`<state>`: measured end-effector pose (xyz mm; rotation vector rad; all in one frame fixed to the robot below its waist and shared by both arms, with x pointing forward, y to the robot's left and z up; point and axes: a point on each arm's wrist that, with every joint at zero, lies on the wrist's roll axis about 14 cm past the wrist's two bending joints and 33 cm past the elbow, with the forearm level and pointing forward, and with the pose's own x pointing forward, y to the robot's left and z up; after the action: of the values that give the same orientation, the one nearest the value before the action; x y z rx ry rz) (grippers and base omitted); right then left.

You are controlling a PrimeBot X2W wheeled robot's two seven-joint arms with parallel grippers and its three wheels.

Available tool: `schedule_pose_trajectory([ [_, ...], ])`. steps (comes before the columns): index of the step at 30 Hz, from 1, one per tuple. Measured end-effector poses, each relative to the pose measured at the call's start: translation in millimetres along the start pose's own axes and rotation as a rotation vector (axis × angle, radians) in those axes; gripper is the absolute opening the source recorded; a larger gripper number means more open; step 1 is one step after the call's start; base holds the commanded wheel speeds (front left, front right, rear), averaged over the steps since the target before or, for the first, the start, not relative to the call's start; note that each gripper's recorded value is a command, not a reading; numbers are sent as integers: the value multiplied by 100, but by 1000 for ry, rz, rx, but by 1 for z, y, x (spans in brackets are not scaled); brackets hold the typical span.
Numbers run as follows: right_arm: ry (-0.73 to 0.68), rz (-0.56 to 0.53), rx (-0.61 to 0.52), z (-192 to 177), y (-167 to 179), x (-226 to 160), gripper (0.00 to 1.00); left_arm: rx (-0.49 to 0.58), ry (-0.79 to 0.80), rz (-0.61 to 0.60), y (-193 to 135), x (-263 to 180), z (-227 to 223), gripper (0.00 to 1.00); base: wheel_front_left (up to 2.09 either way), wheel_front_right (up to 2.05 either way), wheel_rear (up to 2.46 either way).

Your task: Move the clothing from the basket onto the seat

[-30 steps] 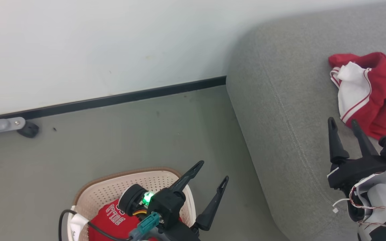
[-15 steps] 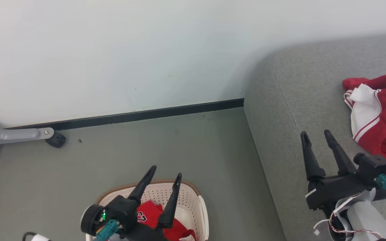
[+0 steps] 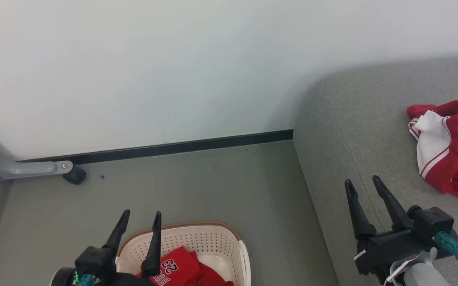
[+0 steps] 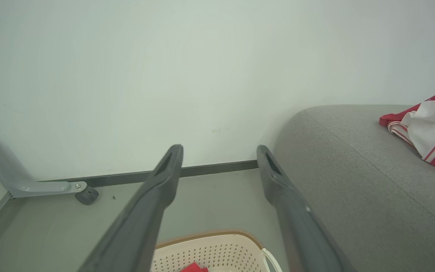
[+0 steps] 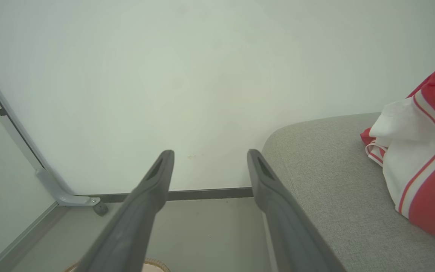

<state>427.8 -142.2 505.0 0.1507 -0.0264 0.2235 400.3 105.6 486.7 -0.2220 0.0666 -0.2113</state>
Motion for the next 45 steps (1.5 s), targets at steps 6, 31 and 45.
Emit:
schedule_pose_trajectory([
  [6,-2,-8,-2,0,2,-11,100,-1,-7,56,14,-10,0,100,0,0,0],
  [31,-11,-25,-1,0,5,-26,100,-48,-18,153,34,-27,-4,100,0,0,0],
  [45,-19,-24,-7,3,5,-25,100,-51,-4,165,35,-30,-9,100,0,0,0],
])
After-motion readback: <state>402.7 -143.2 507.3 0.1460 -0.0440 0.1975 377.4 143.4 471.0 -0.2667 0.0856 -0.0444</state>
